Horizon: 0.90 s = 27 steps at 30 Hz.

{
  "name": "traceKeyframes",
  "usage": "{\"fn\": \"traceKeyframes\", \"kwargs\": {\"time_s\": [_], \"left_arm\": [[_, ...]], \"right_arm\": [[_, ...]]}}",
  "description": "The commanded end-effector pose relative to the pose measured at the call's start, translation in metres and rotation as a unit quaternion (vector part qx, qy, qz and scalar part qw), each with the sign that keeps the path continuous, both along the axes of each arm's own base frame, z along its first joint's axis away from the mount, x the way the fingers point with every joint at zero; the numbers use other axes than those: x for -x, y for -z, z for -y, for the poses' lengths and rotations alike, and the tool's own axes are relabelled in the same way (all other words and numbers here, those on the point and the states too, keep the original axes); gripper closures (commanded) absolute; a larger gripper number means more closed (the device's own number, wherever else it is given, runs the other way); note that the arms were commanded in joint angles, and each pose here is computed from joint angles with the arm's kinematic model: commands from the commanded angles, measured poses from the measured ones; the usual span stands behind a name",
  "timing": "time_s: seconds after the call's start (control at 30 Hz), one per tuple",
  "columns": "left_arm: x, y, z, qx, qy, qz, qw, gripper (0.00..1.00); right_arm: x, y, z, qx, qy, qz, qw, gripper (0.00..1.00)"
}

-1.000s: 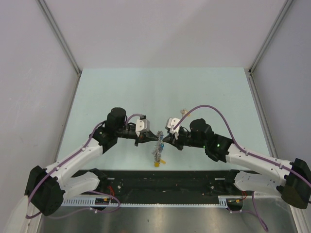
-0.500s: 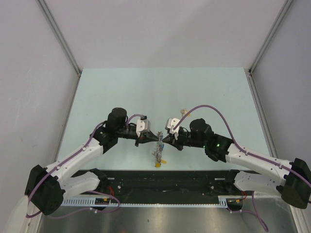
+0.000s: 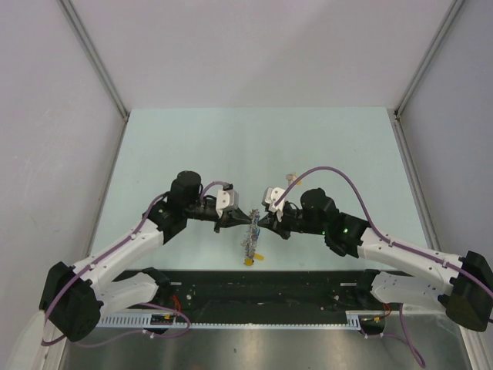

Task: Put the keys on the keyring

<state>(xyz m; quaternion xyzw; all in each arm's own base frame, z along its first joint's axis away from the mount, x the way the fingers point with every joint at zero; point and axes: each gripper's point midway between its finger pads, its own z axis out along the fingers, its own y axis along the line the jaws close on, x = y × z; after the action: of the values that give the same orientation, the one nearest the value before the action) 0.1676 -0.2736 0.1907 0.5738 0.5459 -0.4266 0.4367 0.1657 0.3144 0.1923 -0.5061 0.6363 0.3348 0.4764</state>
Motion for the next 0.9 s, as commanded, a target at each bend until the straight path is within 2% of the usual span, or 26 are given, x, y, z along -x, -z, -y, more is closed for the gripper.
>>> {"fn": "traceKeyframes", "kwargs": {"time_s": [0.0, 0.87], "left_arm": [[-0.002, -0.0185, 0.004, 0.022, 0.012, 0.044, 0.999, 0.99], [0.0003, -0.0188, 0.0053, 0.023, 0.018, 0.043, 0.999, 1.0]], "right_arm": [[-0.0027, -0.0049, -0.0025, -0.006, 0.004, -0.002, 1.0, 1.0], [-0.0029, -0.0101, -0.0023, -0.014, 0.006, 0.0, 1.0, 1.0]]}}
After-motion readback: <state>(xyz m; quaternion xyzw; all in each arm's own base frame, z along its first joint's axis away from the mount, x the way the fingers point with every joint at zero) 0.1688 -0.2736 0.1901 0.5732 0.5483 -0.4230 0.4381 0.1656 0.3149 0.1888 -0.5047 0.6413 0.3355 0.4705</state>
